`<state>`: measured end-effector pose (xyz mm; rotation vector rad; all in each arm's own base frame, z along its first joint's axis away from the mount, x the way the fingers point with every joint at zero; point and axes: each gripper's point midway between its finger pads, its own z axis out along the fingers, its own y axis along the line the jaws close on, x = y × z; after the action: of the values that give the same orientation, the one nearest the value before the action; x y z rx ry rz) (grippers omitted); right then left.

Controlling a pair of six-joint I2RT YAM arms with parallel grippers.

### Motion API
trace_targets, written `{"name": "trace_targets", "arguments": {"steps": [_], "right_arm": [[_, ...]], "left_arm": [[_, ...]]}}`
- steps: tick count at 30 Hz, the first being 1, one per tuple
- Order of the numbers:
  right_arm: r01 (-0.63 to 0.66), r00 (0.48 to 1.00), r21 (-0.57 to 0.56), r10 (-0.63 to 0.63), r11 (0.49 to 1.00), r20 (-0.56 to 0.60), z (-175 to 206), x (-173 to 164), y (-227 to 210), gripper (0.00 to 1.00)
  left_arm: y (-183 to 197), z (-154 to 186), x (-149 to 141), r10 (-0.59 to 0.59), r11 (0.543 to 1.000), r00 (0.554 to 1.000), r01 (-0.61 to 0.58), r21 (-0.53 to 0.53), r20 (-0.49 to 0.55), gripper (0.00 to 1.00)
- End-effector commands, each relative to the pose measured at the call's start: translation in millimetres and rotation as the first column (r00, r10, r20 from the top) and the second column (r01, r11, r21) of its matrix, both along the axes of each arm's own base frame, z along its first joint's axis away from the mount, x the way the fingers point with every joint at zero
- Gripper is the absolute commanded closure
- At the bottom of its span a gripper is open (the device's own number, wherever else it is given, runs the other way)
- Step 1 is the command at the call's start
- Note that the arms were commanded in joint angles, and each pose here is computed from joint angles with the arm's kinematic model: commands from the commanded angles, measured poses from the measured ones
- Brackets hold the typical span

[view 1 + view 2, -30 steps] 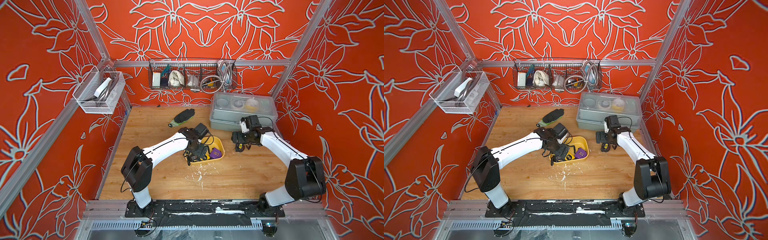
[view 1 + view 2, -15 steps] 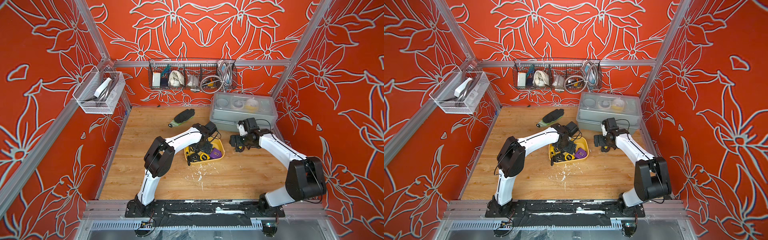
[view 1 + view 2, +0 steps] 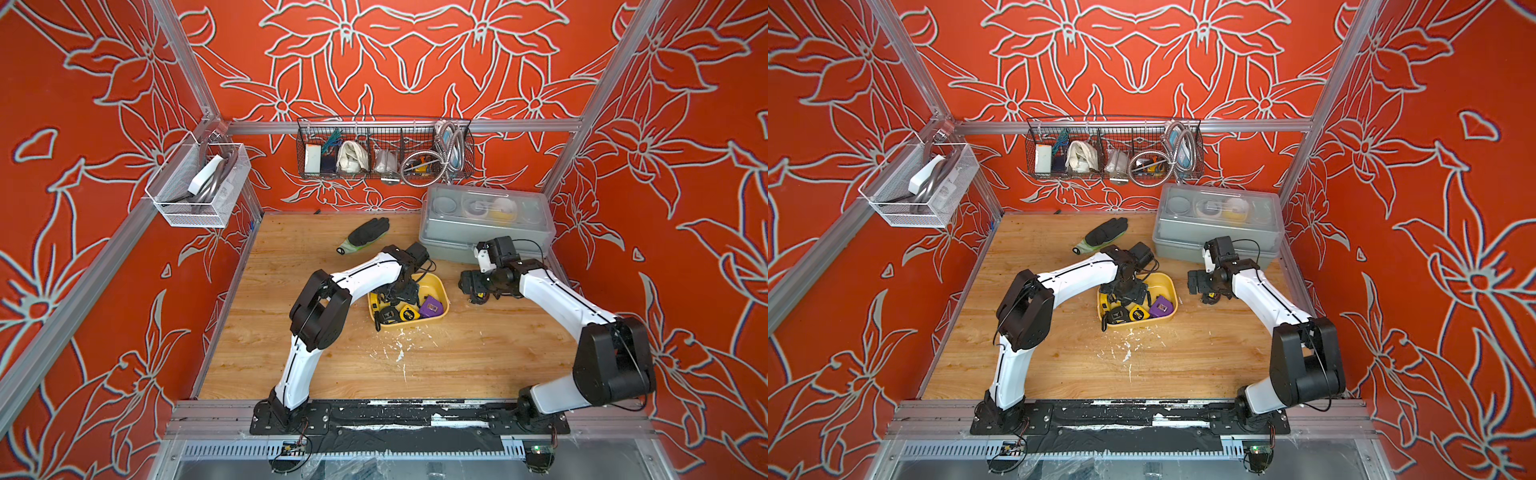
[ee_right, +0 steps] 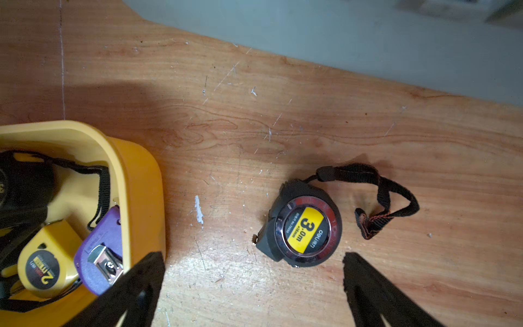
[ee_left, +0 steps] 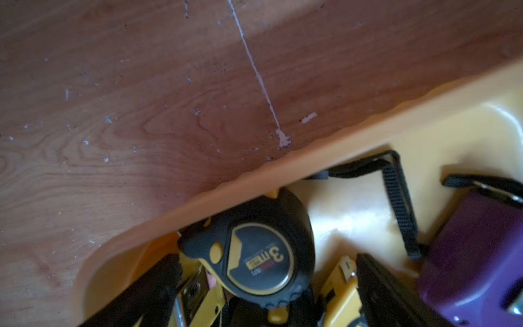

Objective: Take the tape measure out of the storage box
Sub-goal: Pick up the tape measure from the storage box.

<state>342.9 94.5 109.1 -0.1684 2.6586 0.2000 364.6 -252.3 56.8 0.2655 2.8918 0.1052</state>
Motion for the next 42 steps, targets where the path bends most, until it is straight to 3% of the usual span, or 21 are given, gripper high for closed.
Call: {"name": "trace_targets", "arguments": {"steps": [1, 9, 15, 23, 34, 42], "right_arm": [[-0.016, 1.000, -0.001, 0.016, 1.000, 0.010, 2, -6, 2, 0.00], [-0.013, 1.000, -0.007, 0.013, 1.000, 0.022, 6, -8, 2, 0.00], [-0.006, 0.999, -0.002, 0.006, 1.000, 0.032, 9, -8, 2, 0.00], [-0.004, 1.000, -0.008, 0.004, 1.000, 0.030, 8, -11, 1, 0.00], [0.003, 0.999, -0.008, -0.003, 1.000, 0.034, 6, -11, 0, 0.00], [-0.001, 0.999, -0.021, 0.002, 1.000, 0.041, 8, -14, -2, 0.00]], "left_arm": [[8, -17, -2, 0.032, 0.999, 0.998, -0.030, 0.033, -0.047, 0.02], [-7, -41, -16, -0.001, 1.000, 0.989, -0.003, -0.023, -0.146, 0.03], [-32, -35, -24, -0.075, 0.995, 0.987, 0.064, -0.080, -0.143, 0.06], [-70, -39, -39, -0.214, 0.971, 0.963, 0.192, -0.141, -0.162, 0.02], [-52, -7, -23, -0.122, 0.991, 0.992, 0.120, -0.060, -0.029, 0.02], [-46, 23, -12, -0.059, 0.995, 0.995, 0.066, -0.080, 0.083, 0.01]]}}
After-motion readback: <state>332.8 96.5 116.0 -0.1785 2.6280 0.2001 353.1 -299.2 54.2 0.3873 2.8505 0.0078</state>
